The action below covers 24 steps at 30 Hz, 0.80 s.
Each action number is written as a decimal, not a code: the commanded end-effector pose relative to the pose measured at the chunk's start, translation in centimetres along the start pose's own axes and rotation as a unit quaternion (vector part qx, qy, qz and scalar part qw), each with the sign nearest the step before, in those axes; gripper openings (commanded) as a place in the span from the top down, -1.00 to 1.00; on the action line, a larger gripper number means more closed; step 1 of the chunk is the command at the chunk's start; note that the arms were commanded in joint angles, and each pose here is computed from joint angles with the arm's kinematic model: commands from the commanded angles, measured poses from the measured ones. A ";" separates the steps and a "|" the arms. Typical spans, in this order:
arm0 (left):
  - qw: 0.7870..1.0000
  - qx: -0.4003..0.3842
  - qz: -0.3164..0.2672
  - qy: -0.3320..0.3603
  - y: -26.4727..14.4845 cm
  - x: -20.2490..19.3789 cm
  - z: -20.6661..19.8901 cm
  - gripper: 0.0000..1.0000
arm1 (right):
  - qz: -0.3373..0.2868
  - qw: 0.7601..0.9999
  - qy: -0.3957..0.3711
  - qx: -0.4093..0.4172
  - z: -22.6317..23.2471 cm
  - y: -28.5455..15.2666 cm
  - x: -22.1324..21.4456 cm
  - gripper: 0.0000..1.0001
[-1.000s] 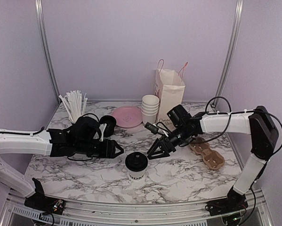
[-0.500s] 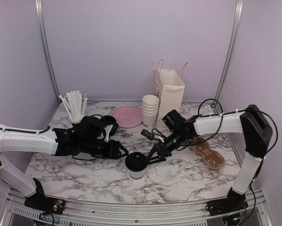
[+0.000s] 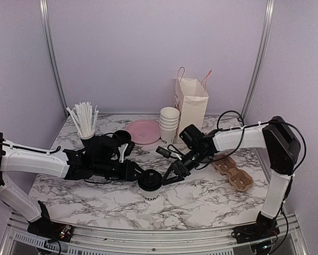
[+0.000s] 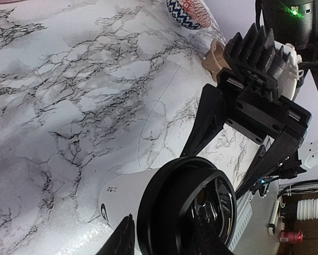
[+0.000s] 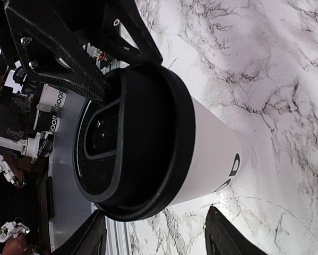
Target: Pack the takeout coffee
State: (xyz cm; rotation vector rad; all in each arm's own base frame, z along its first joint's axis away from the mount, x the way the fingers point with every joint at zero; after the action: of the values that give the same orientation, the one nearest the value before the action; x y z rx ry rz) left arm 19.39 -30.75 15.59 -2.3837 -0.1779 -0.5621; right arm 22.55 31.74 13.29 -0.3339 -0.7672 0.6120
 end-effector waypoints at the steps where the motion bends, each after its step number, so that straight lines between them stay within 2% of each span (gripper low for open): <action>1: 0.997 0.054 0.041 -0.037 0.8 -3.1 3.8 0.26 | 0.032 0.995 0.023 -0.094 -3.5 0.7 -0.4 -0.18; 4: 0.995 0.065 0.050 -0.052 0.8 -3.9 4.7 0.28 | 0.064 0.984 0.036 -0.163 -5.9 0.9 -1.4 -0.10; 6: 0.995 0.066 0.051 -0.055 0.7 -4.1 4.8 0.29 | 0.070 0.982 0.032 -0.173 -6.2 0.7 -1.4 -0.05; 11: 0.998 0.049 0.029 -0.039 0.0 -2.4 2.9 0.25 | 0.030 0.995 -0.036 -0.088 -2.2 -0.8 1.9 -0.01; 14: 0.999 0.041 0.006 -0.033 -0.9 -1.1 1.6 0.06 | 0.000 0.993 -0.077 -0.085 -0.4 -2.9 4.0 -0.08; 20: 0.998 0.016 -0.051 -0.011 -3.5 1.2 -0.9 -0.36 | -0.024 0.991 -0.086 -0.096 -0.2 -5.4 4.9 -0.15; 24: 0.996 0.036 -0.081 0.001 -4.8 2.0 -1.0 -0.49 | -0.027 0.992 -0.096 -0.078 1.2 -5.2 4.4 -0.30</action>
State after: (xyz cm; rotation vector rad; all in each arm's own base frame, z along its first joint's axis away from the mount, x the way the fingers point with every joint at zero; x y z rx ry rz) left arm 18.97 -28.48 17.57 -2.3582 -0.3072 -0.5489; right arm 27.33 30.60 17.09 -0.4394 -0.9522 0.5355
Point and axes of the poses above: each gripper's point midway between its finger pads, its own y axis out along the fingers, its own z axis along the line the jaws close on, x = y × z, the point moved 6 cm from there along -y, back along the fingers, and after that the axes turned 3 degrees about -y, right-handed, at the moved point
